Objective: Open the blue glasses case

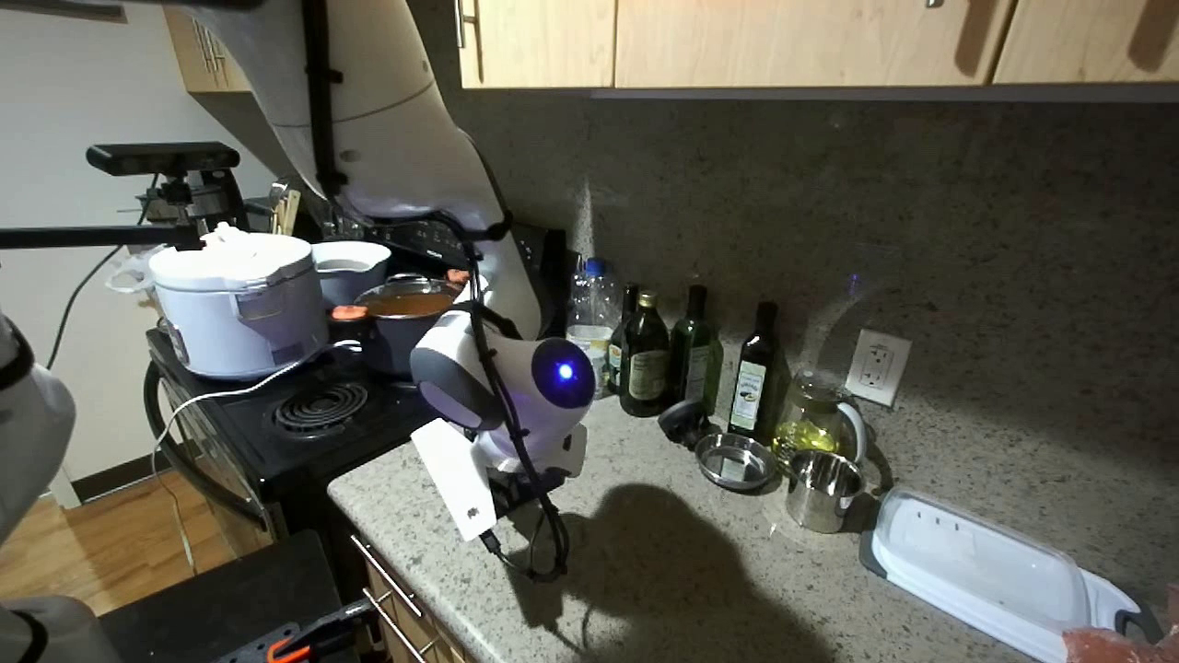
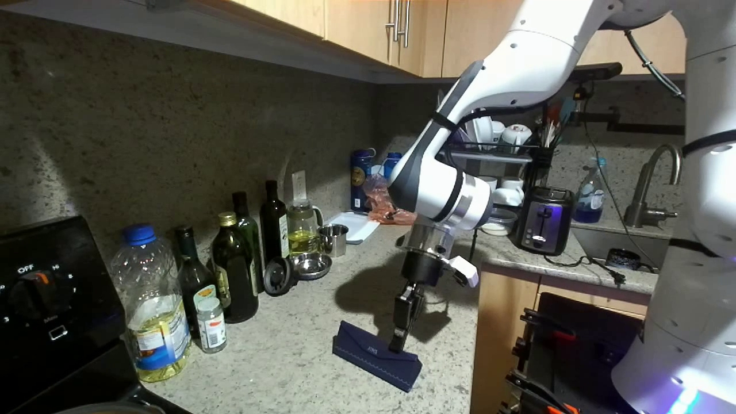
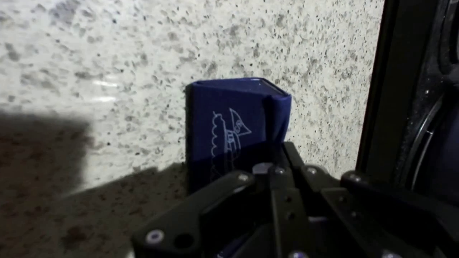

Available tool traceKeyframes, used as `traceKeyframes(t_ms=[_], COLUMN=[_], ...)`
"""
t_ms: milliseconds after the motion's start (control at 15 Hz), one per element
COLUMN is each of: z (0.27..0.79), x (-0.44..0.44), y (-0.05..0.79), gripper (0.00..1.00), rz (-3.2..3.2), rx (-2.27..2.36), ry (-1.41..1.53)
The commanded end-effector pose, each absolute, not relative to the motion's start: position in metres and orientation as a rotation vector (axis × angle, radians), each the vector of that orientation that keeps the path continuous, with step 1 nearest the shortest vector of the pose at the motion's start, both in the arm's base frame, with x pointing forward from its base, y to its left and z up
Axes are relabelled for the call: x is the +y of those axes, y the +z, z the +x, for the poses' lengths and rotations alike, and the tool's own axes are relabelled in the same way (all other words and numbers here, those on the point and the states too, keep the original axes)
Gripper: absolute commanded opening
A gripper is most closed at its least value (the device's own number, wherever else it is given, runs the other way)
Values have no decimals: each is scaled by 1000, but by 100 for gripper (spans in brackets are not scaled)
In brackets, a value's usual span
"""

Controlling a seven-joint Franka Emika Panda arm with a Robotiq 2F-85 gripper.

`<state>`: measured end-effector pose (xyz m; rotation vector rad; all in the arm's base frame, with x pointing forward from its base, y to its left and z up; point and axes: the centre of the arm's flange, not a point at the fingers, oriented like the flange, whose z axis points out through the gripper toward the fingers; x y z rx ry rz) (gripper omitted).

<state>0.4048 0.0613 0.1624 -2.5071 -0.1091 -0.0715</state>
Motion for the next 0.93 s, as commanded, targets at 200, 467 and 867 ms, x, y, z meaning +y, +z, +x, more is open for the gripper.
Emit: traceKeyframes(t_ms=[200,467,867], z=[383,381,377], x=[41,31,26], y=[134,125,133], gripper=[1,1,1], rz=[-2341,-2265,-2254], rx=[-230,-278,-300], ry=[-194,-244,-263])
